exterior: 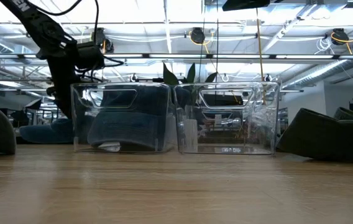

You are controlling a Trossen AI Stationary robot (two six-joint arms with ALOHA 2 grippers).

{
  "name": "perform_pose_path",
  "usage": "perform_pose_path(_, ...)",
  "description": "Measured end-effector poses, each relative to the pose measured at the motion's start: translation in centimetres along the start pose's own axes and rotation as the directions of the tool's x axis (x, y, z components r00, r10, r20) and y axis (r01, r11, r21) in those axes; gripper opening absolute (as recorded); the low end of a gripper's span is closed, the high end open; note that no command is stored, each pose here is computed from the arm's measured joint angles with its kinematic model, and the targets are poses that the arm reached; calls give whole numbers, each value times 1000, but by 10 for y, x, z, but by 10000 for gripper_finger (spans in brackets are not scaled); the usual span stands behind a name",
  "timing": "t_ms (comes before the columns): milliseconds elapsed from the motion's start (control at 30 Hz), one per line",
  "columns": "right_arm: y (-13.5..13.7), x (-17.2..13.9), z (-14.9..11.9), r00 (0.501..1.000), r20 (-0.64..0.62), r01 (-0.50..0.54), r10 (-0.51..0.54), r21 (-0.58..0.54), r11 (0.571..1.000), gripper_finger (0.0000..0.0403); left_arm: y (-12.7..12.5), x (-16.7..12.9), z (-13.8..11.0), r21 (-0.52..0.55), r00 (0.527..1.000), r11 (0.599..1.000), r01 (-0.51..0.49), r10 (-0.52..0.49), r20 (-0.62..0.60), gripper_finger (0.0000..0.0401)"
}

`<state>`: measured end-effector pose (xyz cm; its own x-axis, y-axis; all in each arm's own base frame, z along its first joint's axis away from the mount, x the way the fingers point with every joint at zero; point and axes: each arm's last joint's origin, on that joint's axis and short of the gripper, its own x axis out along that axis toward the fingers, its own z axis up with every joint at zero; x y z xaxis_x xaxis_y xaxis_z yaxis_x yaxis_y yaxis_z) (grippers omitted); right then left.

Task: Pick & Place hat
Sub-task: Put the blue cap into the left transparent bin

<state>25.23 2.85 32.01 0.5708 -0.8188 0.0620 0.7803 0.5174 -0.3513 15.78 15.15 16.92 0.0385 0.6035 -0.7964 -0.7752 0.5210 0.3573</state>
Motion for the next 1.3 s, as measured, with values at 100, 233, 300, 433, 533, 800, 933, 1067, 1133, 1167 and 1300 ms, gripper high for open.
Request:
perform_pose_path(100, 0, 0, 0, 1000, 0, -1, 1, 0, 1000, 162, 0, 3, 0, -7, 999, 999, 47, -47, -15, 168)
perform_pose_path(233, 0, 0, 0, 1000, 0, -1, 1, 0, 1000, 160, 0, 3, 0, -14, 997, 997, 72, -72, -17, 86)
perform_pose_path(300, 0, 0, 0, 1000, 0, -1, 1, 0, 1000, 160, 0, 3, 0, -16, 997, 997, 72, -72, -15, 42)
perform_pose_path(433, 0, 0, 0, 1000, 1, -1, 1, 1, 1000, 160, 1, 3, 0, -47, 998, 997, 60, -61, -8, 11)
perform_pose_path(533, 0, 0, 0, 1000, 1, -1, 1, 28, 1000, 160, 4, 0, 1, -78, 1000, 997, 11, -10, 12, 6)
perform_pose_path(800, 0, 0, 0, 1000, 1, -1, 1, 28, 1000, 160, 12, -25, 4, -175, 992, 984, 19, 3, 125, 4)
perform_pose_path(933, 0, 0, 0, 1000, 1, -1, 1, 21, 1000, 160, 13, -42, 4, -188, 978, 981, 57, -17, 208, 3)
perform_pose_path(1067, 0, 0, 0, 1000, 1, -1, 1, 28, 1000, 160, 15, -62, 3, -208, 953, 972, 108, -42, 299, 3)
perform_pose_path(1133, 0, 0, 0, 1000, 1, -1, 1, 66, 998, 160, 16, -71, 1, -215, 939, 967, 134, -54, 340, 2)
perform_pose_path(1167, 0, 0, 0, 1000, 1, -2, 2, 87, 996, 160, 16, -76, 1, -218, 930, 964, 149, -62, 363, 2)
perform_pose_path(1300, 1, 0, 1, 999, 25, -47, 44, 100, 994, 167, 18, -95, -2, -216, 885, 954, 208, -89, 458, 2)
